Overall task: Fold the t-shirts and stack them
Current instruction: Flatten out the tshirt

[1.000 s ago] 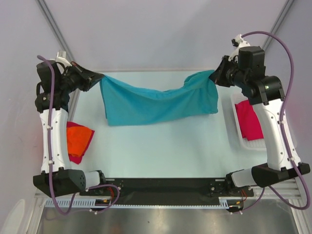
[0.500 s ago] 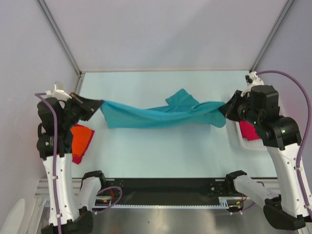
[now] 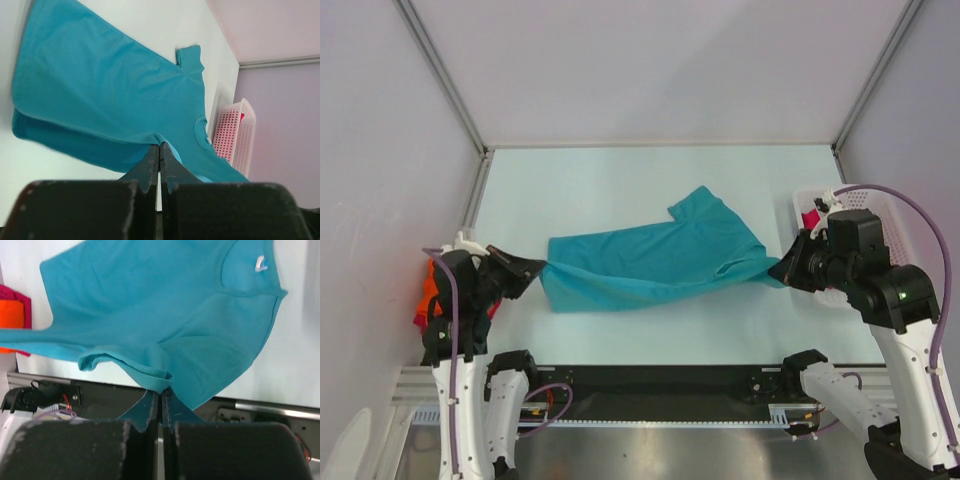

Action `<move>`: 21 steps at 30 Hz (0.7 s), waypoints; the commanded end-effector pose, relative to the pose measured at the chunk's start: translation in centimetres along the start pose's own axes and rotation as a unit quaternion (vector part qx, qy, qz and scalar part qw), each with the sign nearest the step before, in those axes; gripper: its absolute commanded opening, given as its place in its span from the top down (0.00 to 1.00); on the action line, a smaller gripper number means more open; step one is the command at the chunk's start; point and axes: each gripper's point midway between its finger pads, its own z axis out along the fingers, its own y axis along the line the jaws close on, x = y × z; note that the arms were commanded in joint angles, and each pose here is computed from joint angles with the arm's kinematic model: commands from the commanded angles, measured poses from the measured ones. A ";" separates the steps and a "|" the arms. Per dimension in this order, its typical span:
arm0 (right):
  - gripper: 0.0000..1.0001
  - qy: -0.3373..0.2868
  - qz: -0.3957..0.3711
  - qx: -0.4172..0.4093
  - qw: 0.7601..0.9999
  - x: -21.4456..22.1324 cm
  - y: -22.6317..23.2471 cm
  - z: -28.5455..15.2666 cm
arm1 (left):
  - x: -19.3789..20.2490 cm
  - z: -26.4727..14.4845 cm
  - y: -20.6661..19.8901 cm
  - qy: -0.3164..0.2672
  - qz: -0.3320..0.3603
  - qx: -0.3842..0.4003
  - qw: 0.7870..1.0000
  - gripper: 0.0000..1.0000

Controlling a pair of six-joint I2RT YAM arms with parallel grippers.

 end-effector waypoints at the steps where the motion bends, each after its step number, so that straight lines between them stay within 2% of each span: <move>1: 1.00 0.039 0.010 -0.011 0.999 2.5 0.0 -0.9 | -0.3 -1.1 0.0 -0.027 -0.022 -0.010 0.999 1.00; 13: 1.00 0.057 0.010 -0.017 0.998 4.7 -0.7 -1.4 | -0.5 -3.5 -2.4 -0.048 -0.035 0.024 0.998 1.00; 16: 1.00 0.037 -0.002 -0.028 0.999 2.4 0.4 -0.2 | -2.0 -2.6 -3.7 -0.044 -0.026 0.027 0.998 1.00; 17: 1.00 0.007 -0.014 -0.040 0.999 0.5 1.2 0.2 | -2.6 -2.3 -4.2 -0.049 -0.022 0.032 0.998 1.00; 19: 1.00 -0.007 -0.023 -0.051 0.998 -1.7 2.4 1.4 | -4.3 -0.7 -5.7 -0.045 -0.022 0.049 0.998 1.00; 20: 1.00 -0.014 -0.029 -0.059 0.998 -3.8 3.4 3.3 | -5.0 0.0 -6.5 -0.042 -0.028 0.060 0.997 1.00; 21: 1.00 -0.028 -0.033 -0.071 0.997 -5.5 4.4 3.7 | -6.0 2.1 -6.5 -0.026 -0.039 0.050 0.998 1.00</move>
